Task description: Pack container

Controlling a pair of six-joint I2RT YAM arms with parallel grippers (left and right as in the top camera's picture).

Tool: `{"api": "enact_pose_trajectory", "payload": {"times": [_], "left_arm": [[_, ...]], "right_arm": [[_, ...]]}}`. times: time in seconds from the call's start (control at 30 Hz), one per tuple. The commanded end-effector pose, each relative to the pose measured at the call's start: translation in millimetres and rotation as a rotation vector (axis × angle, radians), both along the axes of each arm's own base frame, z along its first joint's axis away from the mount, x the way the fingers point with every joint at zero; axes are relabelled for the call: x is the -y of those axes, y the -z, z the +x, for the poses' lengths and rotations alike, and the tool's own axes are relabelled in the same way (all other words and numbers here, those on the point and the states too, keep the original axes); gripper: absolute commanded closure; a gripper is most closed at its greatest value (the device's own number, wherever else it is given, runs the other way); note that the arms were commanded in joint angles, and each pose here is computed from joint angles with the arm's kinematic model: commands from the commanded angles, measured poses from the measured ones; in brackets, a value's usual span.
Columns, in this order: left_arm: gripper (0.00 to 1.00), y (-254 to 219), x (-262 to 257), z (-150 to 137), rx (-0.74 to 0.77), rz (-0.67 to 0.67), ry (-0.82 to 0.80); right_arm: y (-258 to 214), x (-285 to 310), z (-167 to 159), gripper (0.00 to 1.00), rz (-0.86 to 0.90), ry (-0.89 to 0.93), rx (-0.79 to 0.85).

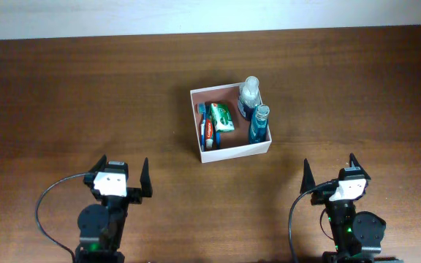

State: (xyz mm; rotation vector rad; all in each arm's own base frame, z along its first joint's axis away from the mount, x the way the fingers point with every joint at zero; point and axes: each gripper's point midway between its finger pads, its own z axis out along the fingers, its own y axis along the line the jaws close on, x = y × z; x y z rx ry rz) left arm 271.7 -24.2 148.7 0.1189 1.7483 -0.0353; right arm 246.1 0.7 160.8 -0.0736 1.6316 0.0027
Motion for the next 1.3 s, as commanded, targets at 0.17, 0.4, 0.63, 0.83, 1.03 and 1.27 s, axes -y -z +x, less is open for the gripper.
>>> {"api": "enact_pose_trajectory", "payload": {"times": [0.17,0.4,0.63,0.83,1.03,1.27], "left_arm": [[0.0,13.1,-7.8,-15.0,-0.036,0.012,-0.036],[0.0,19.7,-16.2,-22.0,-0.06,0.035,-0.078],[0.0,13.2,-18.0,-26.9,-0.029,0.03,-0.083],[0.0,5.9,-18.2,-27.8,0.003,0.026,-0.084],[0.0,-6.6,-25.9,-29.7,0.059,0.02,-0.116],[0.0,-6.4,-28.3,-29.8,0.058,0.02,-0.125]], "right_arm": [[1.2,1.6,-0.4,0.02,0.004,0.006,0.0],[1.2,1.6,-0.4,0.02,0.004,0.006,0.0],[1.2,1.6,-0.4,0.02,0.004,0.006,0.0],[1.2,1.6,-0.4,0.02,0.004,0.006,0.0],[1.2,1.6,-0.4,0.02,0.004,0.006,0.0],[1.2,1.6,-0.4,0.02,0.004,0.006,0.0]]}}
